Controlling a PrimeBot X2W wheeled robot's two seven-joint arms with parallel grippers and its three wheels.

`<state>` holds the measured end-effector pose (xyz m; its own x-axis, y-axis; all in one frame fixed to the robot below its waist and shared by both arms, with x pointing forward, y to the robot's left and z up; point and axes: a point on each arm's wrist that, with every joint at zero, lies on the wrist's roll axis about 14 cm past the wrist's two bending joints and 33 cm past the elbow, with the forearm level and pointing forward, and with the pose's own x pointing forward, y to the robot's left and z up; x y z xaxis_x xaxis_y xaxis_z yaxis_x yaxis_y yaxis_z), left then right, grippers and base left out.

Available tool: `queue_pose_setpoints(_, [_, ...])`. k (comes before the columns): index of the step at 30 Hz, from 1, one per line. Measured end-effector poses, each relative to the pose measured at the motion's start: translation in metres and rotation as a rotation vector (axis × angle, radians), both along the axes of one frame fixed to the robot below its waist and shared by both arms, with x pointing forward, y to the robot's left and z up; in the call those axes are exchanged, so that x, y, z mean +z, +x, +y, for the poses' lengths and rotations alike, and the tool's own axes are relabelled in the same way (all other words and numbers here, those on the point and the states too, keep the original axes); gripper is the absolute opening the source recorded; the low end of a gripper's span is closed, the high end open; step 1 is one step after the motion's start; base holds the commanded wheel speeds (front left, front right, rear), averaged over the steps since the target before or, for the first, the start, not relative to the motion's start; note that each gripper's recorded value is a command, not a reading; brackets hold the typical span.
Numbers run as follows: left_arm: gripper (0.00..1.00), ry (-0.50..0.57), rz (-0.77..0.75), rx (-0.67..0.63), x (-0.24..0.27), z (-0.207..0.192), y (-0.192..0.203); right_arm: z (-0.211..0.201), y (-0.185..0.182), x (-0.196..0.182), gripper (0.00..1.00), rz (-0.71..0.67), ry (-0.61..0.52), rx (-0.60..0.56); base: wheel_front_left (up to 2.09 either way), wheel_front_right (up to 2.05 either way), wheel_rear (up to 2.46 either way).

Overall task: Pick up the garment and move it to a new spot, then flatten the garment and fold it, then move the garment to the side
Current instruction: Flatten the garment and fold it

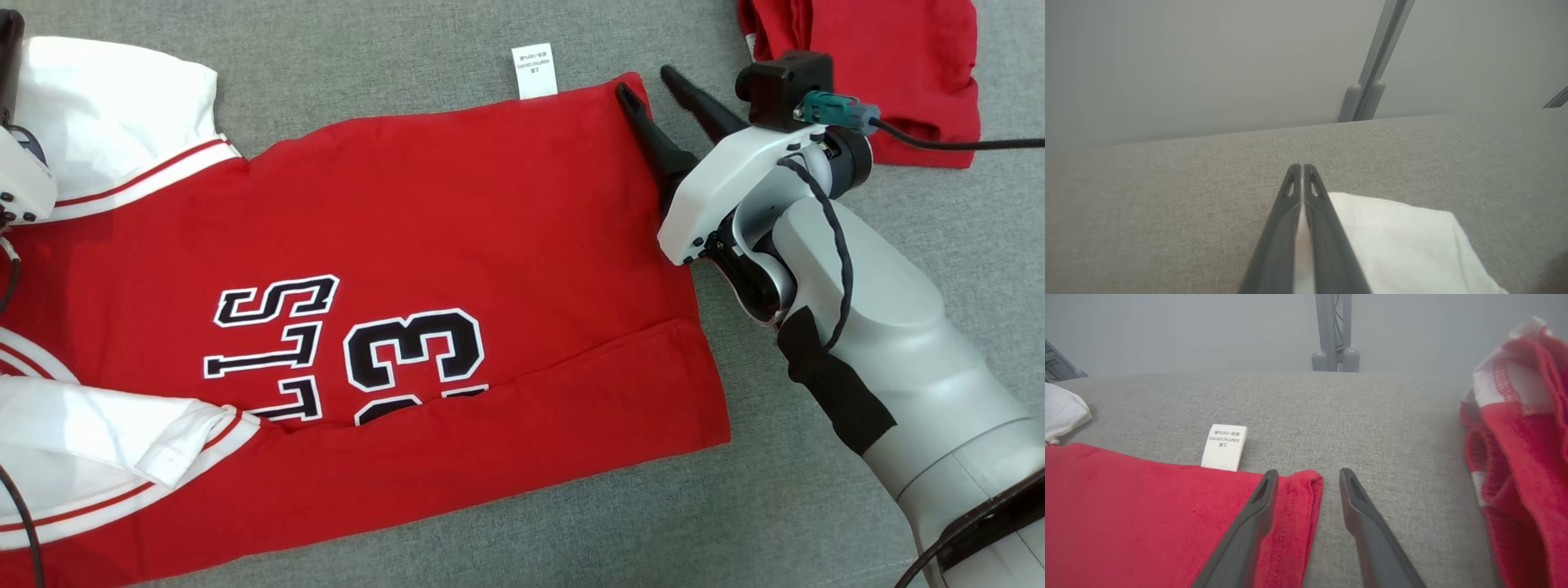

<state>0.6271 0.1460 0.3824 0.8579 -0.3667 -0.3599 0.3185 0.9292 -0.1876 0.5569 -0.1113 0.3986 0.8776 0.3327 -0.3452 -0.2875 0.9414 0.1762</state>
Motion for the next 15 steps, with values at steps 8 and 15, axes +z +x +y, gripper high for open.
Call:
queue_pose_setpoints(8, [0.00, -0.011, -0.006, -0.004, 0.000, -0.003, 0.002, 0.005, 0.006, -0.006, 0.00, 0.010, -0.017, 0.022, 0.00, 0.00, 0.00])
queue_pose_setpoints(15, [0.00, -0.034, -0.069, -0.001, 0.020, -0.002, 0.006, 0.008, 0.014, 0.011, 0.00, -0.061, 0.007, 0.015, 0.00, 0.00, 0.00])
